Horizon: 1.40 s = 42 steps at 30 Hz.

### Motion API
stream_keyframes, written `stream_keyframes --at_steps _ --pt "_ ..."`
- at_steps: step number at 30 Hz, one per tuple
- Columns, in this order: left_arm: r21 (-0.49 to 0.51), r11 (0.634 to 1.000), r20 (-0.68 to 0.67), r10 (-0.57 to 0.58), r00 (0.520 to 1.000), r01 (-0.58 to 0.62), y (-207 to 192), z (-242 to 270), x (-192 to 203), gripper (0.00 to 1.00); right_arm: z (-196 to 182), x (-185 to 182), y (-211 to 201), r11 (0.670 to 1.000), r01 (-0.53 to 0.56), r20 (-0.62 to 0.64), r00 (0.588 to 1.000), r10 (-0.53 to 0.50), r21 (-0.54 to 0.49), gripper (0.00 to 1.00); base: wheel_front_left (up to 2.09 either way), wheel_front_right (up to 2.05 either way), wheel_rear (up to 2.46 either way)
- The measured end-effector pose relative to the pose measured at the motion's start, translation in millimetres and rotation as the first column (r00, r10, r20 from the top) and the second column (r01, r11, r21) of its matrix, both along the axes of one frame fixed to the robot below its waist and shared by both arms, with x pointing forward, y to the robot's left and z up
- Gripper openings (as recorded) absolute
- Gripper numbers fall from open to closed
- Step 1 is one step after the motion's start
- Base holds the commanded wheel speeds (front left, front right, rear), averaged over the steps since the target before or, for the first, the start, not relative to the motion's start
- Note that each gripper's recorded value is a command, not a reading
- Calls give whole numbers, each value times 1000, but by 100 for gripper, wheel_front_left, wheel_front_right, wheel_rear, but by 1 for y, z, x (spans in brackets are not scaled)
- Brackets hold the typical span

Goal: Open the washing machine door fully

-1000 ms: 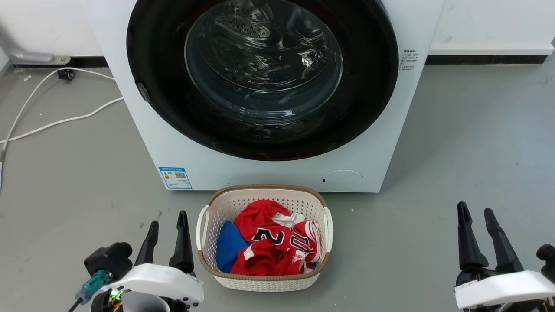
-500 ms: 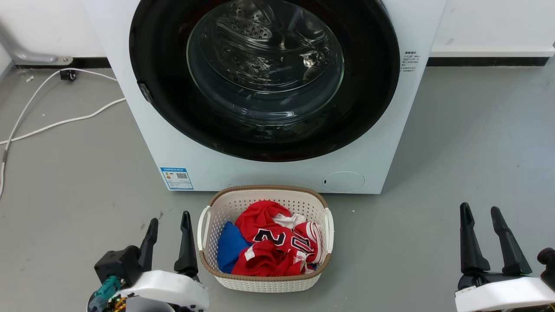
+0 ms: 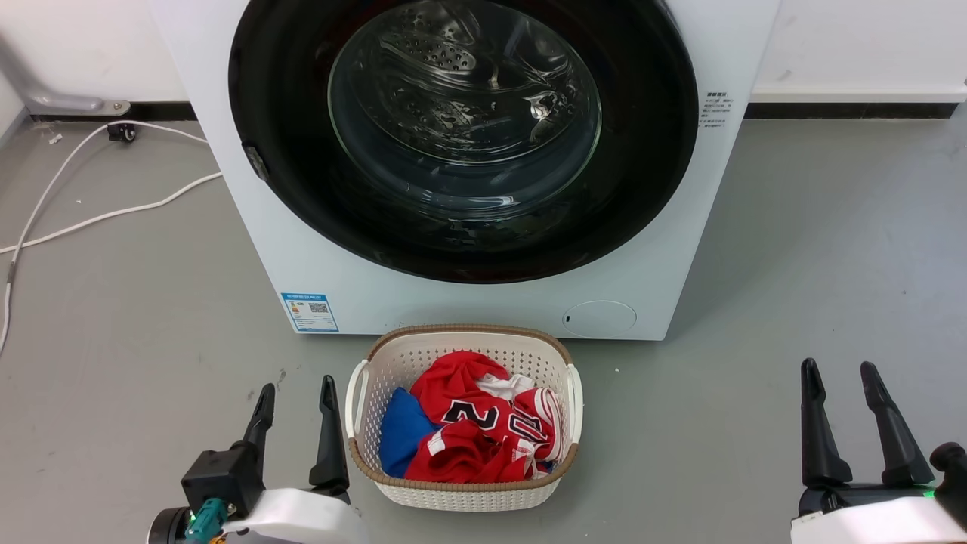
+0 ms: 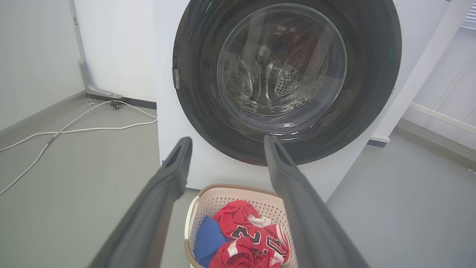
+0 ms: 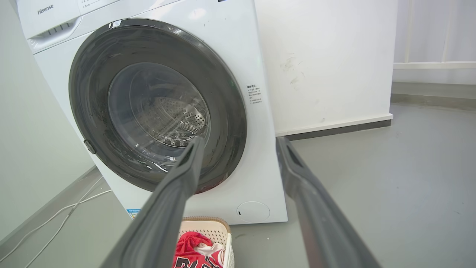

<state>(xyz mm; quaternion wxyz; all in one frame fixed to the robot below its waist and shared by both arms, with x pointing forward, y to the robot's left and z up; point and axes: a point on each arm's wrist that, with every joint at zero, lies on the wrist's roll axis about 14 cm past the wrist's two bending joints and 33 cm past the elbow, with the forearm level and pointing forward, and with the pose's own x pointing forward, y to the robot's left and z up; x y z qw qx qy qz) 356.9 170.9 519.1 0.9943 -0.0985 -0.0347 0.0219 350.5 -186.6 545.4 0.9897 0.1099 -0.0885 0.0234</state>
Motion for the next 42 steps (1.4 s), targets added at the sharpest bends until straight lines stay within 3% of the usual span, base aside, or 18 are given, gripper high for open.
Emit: stream_keyframes --at_steps 32,42 --pt "213 977 53 -15 998 3 -7 1 -10 100 -11 -10 5 987 -6 -2 1000 6 -160 100 0 0 0" --pt "214 977 46 -11 999 1 -6 -1 -10 100 -22 -12 0 992 6 -34 999 -10 -125 100 0 0 0"
